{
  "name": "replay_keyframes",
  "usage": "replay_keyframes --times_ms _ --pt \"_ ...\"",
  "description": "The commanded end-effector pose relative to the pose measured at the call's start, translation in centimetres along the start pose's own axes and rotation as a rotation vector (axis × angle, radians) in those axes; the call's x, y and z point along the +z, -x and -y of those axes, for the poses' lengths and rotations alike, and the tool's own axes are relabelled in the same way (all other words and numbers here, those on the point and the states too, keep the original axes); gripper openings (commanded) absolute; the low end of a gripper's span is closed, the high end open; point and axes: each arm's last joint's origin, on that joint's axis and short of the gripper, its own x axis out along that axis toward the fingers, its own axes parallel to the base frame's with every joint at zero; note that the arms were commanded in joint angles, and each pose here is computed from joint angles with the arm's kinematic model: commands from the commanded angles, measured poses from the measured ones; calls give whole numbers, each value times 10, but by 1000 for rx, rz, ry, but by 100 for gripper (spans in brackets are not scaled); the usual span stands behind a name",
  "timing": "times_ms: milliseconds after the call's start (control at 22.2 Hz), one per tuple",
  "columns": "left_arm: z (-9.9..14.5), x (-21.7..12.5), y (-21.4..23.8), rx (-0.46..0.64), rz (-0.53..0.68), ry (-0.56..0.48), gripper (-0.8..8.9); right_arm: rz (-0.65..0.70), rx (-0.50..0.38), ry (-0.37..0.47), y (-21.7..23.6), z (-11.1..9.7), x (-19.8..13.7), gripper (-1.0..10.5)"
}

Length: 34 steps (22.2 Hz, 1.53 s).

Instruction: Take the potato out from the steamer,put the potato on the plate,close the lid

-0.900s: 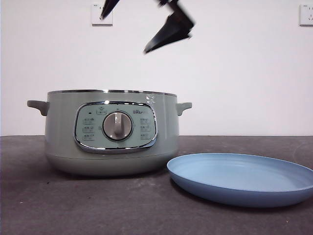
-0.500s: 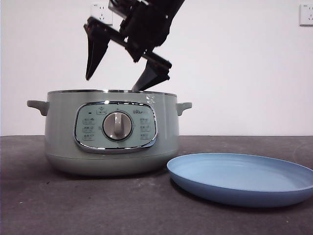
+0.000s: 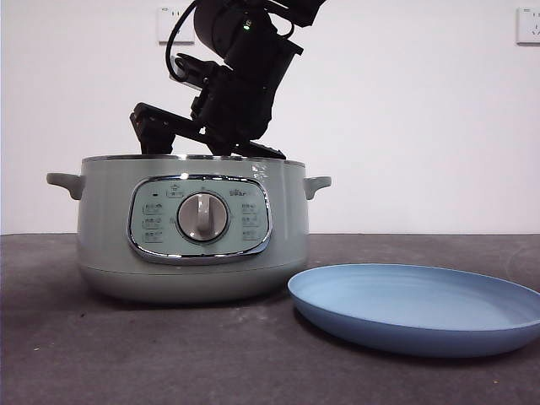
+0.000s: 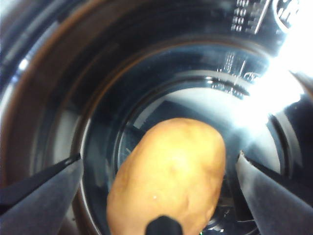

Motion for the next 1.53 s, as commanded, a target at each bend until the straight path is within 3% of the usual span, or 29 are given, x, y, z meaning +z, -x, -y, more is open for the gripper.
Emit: replay_keyframes --times_ms 45,316,361,541,767,857,992,1082,1263,1533 --pt "0 3 6 -1 59 6 -8 -12 -8 -10 -7 0 -2 533" --pt "0 3 6 -3 60 5 -8 -45 -31 -11 -7 1 -6 19" --pt "0 3 6 -3 60 5 -8 -38 -24 -10 -7 1 -5 -16" --pt "0 3 6 -3 61 4 -8 25 -19 -3 14 -3 5 -16" --pt "0 5 6 -3 73 5 -8 139 -17 57 101 -12 19 -17" --pt "0 6 6 -3 86 6 -8 115 -25 85 137 -14 13 -17" --pt "0 7 6 -3 97 6 -8 49 -122 121 181 -12 -3 -18" --pt "0 7 6 -13 98 6 -8 18 -142 115 197 -11 -13 -17" --pt "1 9 6 -50 118 4 -8 17 -169 93 213 -1 -41 -18" --pt "1 9 6 -50 119 4 -8 7 -208 24 195 21 -92 -17"
